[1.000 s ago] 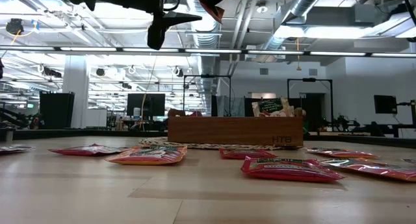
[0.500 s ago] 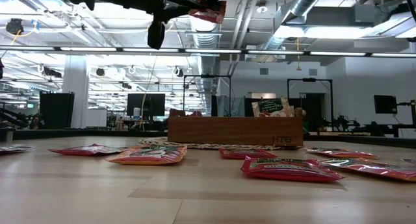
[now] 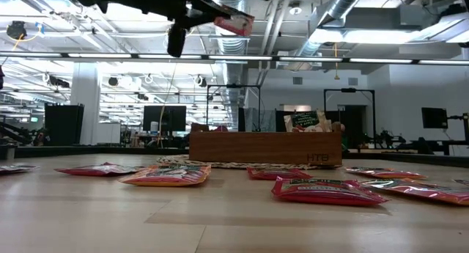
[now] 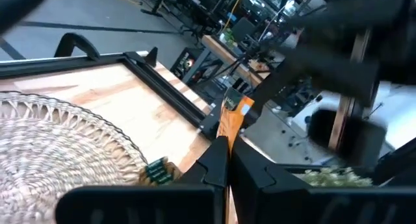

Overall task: Pick & Place Tea
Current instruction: Put the orange tea bag into the middle section of the wooden organizer

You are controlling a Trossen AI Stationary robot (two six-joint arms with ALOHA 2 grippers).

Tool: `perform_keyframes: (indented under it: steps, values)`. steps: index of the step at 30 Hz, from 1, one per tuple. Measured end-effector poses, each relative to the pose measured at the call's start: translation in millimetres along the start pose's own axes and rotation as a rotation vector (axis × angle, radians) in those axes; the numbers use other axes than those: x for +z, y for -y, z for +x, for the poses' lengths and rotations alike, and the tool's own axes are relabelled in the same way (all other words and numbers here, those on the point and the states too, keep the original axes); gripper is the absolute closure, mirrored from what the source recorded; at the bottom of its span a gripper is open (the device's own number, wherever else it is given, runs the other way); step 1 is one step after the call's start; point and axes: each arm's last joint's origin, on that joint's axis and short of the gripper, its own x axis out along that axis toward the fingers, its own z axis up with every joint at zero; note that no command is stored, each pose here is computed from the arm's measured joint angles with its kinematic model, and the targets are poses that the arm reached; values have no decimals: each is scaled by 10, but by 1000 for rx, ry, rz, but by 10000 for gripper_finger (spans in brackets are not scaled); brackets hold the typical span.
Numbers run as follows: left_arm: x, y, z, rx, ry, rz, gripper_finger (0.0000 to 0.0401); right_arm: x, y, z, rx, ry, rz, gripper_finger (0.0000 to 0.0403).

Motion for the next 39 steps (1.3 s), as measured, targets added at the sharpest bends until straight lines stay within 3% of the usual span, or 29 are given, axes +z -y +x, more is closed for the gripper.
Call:
perform_keyframes:
  steps: [6, 11, 15, 27, 39]
  values:
    - [-302, -102, 323, -84, 7, 85, 401, -352, 219, -199, 30, -93, 191, 337]
    - [-588, -273, 560, -200, 24, 156, 401, -579, 357, -361, 170, -142, 379, 337]
    - [-757, -501, 667, -133, -33, 159, 401, -660, 416, -438, 267, -155, 472, 337]
    - [-834, -758, 699, 11, -162, 227, 401, -622, 321, -468, 320, -144, 459, 337]
    - [-835, -888, 743, 38, -149, 209, 401, -598, 316, -458, 322, -127, 477, 337]
